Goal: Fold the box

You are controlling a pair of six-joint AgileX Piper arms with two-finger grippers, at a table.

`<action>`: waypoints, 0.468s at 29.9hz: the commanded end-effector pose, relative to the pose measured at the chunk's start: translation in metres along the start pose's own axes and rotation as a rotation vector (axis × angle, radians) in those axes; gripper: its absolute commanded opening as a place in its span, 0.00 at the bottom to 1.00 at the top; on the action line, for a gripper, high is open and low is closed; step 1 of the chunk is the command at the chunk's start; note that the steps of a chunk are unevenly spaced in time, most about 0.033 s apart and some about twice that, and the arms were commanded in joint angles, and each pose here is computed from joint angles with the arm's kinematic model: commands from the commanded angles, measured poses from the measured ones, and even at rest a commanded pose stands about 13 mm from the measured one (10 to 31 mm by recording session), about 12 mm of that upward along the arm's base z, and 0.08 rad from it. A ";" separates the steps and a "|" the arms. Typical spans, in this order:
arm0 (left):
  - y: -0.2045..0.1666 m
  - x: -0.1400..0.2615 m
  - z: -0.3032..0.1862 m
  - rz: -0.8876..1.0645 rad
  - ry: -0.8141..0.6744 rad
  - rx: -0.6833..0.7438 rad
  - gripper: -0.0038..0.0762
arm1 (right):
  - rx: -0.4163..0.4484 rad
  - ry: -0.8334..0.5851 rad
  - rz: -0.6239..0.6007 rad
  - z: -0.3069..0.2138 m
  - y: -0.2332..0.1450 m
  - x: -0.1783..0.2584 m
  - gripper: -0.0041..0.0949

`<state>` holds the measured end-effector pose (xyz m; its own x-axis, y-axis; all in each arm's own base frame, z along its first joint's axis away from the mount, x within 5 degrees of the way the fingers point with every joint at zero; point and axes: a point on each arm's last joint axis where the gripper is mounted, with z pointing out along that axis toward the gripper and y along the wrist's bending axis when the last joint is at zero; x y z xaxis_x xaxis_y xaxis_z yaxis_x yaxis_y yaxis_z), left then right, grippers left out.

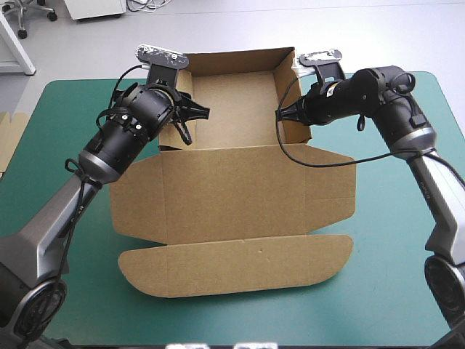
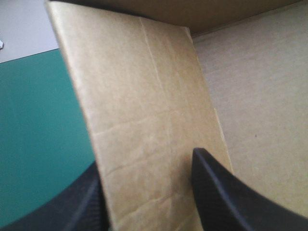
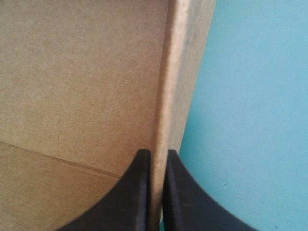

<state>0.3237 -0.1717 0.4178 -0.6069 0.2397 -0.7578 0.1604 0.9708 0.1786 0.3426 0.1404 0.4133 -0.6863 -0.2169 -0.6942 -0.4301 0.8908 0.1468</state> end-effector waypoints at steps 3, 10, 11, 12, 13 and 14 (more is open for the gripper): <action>0.000 -0.019 -0.029 -0.059 -0.168 0.089 0.46 | -0.090 -0.131 -0.039 -0.028 0.031 -0.011 0.03; 0.002 -0.012 -0.026 -0.058 -0.089 0.048 0.46 | -0.079 -0.127 -0.046 -0.028 0.032 -0.011 0.03; 0.002 -0.011 -0.025 -0.058 -0.085 0.046 0.46 | -0.081 -0.125 -0.045 -0.028 0.032 -0.010 0.03; 0.002 -0.011 -0.025 -0.058 -0.085 0.046 0.46 | -0.080 -0.125 -0.045 -0.028 0.032 -0.011 0.03; 0.002 -0.012 -0.026 -0.058 -0.096 0.049 0.46 | -0.080 -0.125 -0.045 -0.028 0.032 -0.011 0.03; 0.002 -0.013 -0.026 -0.058 -0.104 0.053 0.46 | -0.080 -0.125 -0.045 -0.028 0.032 -0.011 0.03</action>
<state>0.3209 -0.1673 0.4134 -0.6611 0.2160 -0.7185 0.1174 0.9756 0.1853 0.3384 0.1511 0.4129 -0.6780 -0.2390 -0.6952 -0.4351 0.8927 0.1174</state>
